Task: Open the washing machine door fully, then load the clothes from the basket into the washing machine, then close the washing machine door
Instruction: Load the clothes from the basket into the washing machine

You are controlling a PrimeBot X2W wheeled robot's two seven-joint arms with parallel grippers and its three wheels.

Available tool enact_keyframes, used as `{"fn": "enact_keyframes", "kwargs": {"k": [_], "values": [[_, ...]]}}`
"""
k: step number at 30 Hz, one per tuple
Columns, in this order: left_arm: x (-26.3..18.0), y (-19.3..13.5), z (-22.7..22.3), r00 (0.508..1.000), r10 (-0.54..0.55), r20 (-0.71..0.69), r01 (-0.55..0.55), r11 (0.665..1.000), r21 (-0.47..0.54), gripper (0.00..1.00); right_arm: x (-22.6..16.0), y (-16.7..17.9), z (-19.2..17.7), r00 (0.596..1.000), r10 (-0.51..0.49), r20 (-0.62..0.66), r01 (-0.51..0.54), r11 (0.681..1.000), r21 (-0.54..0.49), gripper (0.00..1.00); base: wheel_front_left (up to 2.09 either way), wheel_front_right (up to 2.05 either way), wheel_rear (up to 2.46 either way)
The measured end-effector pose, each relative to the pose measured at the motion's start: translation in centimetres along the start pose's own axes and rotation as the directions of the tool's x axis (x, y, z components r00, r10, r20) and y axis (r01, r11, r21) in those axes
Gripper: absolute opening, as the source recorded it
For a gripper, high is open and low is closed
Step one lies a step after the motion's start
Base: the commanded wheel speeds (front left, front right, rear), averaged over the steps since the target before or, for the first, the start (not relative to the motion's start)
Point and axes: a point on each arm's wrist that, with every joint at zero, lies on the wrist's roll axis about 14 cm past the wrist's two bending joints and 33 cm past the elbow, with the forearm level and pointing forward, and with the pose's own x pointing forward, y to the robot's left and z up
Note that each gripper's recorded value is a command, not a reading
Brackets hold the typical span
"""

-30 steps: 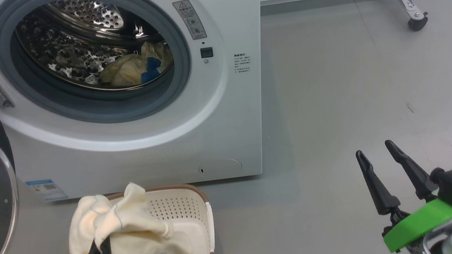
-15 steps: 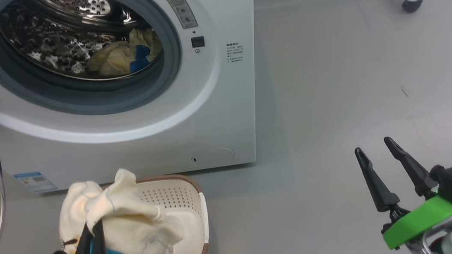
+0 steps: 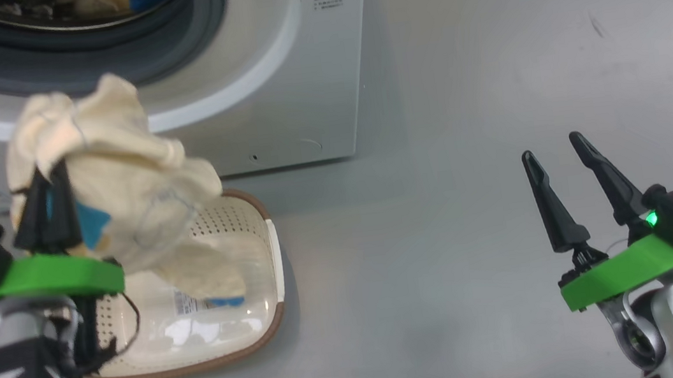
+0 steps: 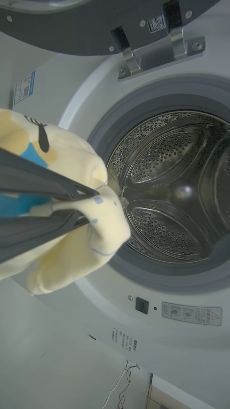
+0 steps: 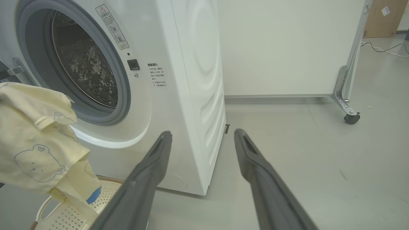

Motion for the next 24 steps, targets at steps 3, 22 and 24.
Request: {"fn": "enact_keyframes", "kwargs": {"k": [3, 22, 24], "values": [[3.5, 0.9, 1.0, 0.999, -0.003, 0.033, 0.003, 1.0, -0.009, 0.0, 0.9, -0.5, -1.1, 1.0, -0.01, -0.024, 0.01, 1.0, -0.004, 1.0, 0.0, 0.0, 0.0], [21.8, 4.2, -0.2, 0.998, -0.064, -0.022, 0.065, 0.997, 0.035, 0.0, 3.9, -4.9, -8.4, 0.979, -0.113, -0.171, 0.114, 0.993, -0.001, 1.0, 0.0, 0.0, 0.0], [23.4, 4.5, 0.0, 0.997, -0.074, -0.022, 0.076, 0.996, 0.057, 0.0, 4.2, -5.2, -9.2, 0.976, -0.119, -0.183, 0.122, 0.993, 0.006, 1.0, 0.0, 0.0, 0.0]]}}
